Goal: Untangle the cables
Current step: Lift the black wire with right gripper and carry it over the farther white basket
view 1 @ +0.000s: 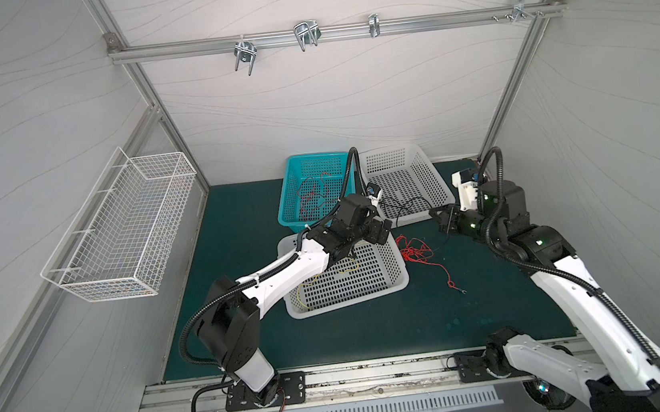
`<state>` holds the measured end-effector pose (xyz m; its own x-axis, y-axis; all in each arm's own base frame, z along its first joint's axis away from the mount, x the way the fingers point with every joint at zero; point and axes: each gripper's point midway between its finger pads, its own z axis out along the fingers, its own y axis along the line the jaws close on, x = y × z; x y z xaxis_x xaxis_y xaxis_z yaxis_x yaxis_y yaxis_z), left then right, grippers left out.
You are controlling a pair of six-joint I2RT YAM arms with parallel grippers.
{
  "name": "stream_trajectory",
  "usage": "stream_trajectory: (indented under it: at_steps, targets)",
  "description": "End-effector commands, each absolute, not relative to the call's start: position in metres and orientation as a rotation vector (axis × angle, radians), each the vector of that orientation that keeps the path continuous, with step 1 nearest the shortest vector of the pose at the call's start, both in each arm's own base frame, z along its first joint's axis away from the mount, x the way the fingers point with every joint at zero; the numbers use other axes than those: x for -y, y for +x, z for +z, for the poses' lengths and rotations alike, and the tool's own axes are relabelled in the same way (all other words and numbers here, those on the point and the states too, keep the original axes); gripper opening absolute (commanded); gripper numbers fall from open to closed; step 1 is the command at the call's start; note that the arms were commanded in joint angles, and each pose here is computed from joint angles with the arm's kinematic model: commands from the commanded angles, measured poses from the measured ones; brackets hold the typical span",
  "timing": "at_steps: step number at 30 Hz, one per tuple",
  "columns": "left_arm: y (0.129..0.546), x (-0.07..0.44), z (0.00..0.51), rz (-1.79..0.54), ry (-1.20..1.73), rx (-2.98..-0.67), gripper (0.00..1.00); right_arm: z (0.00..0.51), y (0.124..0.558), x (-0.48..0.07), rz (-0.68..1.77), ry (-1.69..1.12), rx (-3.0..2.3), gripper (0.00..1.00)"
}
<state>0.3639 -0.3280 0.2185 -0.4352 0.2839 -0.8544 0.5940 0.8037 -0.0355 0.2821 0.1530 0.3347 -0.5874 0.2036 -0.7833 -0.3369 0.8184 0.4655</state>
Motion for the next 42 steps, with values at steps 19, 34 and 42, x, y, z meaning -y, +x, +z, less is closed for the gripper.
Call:
stream_trajectory:
  at_steps: [19,34,42]
  targets:
    - [0.348,0.317,0.244,-0.487,0.616,-1.946,0.94,0.419,0.403,-0.097,0.700,0.007,-1.809,0.00]
    - [0.341,0.314,0.239,-0.496,0.617,-1.981,0.94,0.318,0.499,-0.129,0.815,0.045,-2.021,0.00]
    - [0.346,0.317,0.238,-0.477,0.632,-1.982,0.95,0.240,0.501,-0.149,0.688,0.020,-2.204,0.00]
